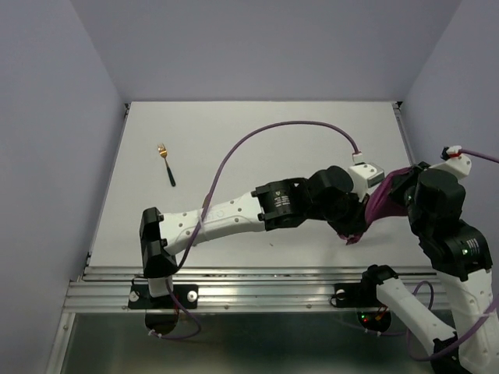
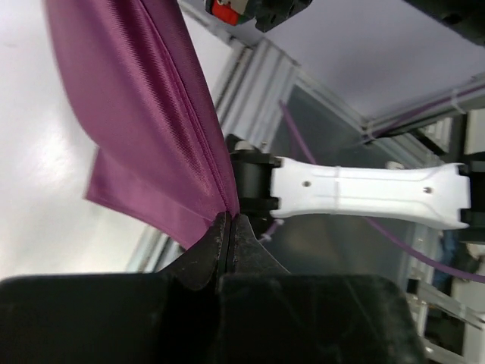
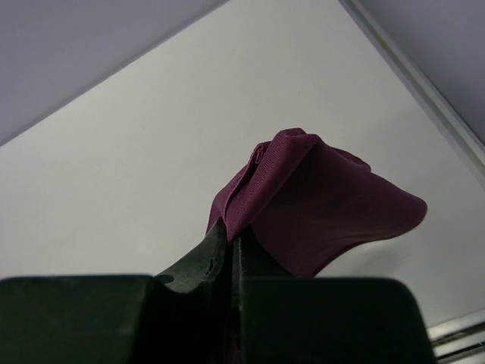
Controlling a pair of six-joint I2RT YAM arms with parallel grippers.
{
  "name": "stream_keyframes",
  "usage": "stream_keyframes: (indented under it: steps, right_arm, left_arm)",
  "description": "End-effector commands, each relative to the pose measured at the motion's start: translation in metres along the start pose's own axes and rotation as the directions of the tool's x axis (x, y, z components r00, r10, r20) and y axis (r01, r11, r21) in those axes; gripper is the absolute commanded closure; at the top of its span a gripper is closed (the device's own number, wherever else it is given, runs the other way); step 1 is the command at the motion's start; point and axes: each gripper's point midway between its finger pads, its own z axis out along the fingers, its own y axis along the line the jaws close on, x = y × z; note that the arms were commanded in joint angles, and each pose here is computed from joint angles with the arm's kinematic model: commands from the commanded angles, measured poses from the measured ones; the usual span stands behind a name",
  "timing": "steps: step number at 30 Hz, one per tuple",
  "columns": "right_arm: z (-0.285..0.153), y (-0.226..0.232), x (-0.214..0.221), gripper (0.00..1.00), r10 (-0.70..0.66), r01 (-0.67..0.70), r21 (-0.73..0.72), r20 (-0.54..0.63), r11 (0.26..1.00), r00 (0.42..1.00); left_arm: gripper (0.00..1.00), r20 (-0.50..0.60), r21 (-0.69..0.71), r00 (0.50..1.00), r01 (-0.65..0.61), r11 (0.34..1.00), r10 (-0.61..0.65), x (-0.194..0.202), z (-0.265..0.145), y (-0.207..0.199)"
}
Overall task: Fold the napkin into a case and place the utensils inside
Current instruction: Turn over the upper triangle folded napkin at the center of the board.
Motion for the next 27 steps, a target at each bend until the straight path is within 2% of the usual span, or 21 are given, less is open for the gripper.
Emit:
stream_keyframes:
  steps: [1,5,6,8,10,11,12,15,16,17,18,19,20,22,23,27]
  right_arm:
    - [-0.022,-0.028,-0.025,0.99,-0.035,0.029,0.115,0.056,0.993,0.998]
    - [-0.015,-0.025,-0.026,0.99,-0.112,0.11,0.14,0.005,0.984,0.994]
    - [-0.011,-0.021,-0.026,0.99,-0.13,0.129,0.134,-0.005,0.983,0.992]
    - [0.002,-0.006,-0.025,0.99,-0.171,0.173,0.099,-0.031,0.98,0.985]
    - [0.031,0.014,-0.012,0.99,-0.232,0.24,0.068,-0.104,0.968,0.967]
    - [0.042,0.03,-0.012,0.99,-0.252,0.255,0.016,-0.107,0.967,0.962]
    - [0.066,0.043,0.003,0.99,-0.289,0.294,0.004,-0.169,0.956,0.942]
    - [0.103,0.086,0.017,0.99,-0.324,0.304,-0.119,-0.214,0.945,0.922]
    - [0.116,0.096,0.027,0.99,-0.333,0.306,-0.142,-0.243,0.941,0.911]
    - [0.144,0.111,0.053,0.99,-0.355,0.313,-0.181,-0.304,0.932,0.884]
    - [0.157,0.119,0.059,0.99,-0.361,0.312,-0.197,-0.316,0.929,0.877]
    - [0.17,0.126,0.071,0.99,-0.368,0.31,-0.213,-0.339,0.927,0.866]
    - [0.193,0.134,0.097,0.99,-0.376,0.305,-0.235,-0.384,0.923,0.843]
    - [0.211,0.14,0.117,0.99,-0.376,0.295,-0.247,-0.419,0.923,0.826]
    - [0.226,0.143,0.135,0.99,-0.374,0.286,-0.254,-0.438,0.924,0.817]
    - [0.243,0.148,0.165,0.99,-0.362,0.263,-0.262,-0.478,0.928,0.8]
  left_arm:
    - [1.0,-0.061,0.205,0.997,0.067,0.976,-0.055,0.014,0.011,-0.055]
    - [1.0,-0.085,0.295,0.99,0.132,0.946,-0.111,0.026,0.024,-0.066]
    - [1.0,-0.051,0.328,0.993,0.119,0.937,-0.109,0.018,0.02,-0.07]
    - [1.0,-0.035,0.322,0.991,0.135,0.937,-0.131,0.012,0.021,-0.054]
    - [1.0,-0.029,0.329,0.986,0.167,0.929,-0.167,0.017,0.017,-0.034]
    - [1.0,0.002,0.343,0.982,0.178,0.922,-0.19,0.015,0.011,-0.01]
    - [1.0,0.004,0.357,0.972,0.219,0.908,-0.236,0.015,0.007,0.001]
    - [1.0,0.027,0.355,0.949,0.285,0.89,-0.315,0.02,-0.002,0.05]
    - [1.0,0.04,0.327,0.935,0.321,0.889,-0.352,0.028,-0.006,0.085]
    - [1.0,0.047,0.299,0.932,0.331,0.895,-0.361,0.032,-0.006,0.105]
    - [1.0,0.025,0.262,0.926,0.358,0.896,-0.378,0.05,-0.004,0.126]
    - [1.0,0.045,0.217,0.915,0.382,0.898,-0.4,0.053,-0.006,0.155]
    - [1.0,0.045,0.192,0.917,0.382,0.904,-0.397,0.059,-0.006,0.17]
    - [1.0,0.037,0.123,0.899,0.429,0.895,-0.437,0.081,-0.008,0.209]
    - [1.0,0.038,0.104,0.895,0.44,0.892,-0.445,0.086,-0.009,0.219]
    - [1.0,0.033,0.043,0.891,0.451,0.891,-0.452,0.104,-0.013,0.246]
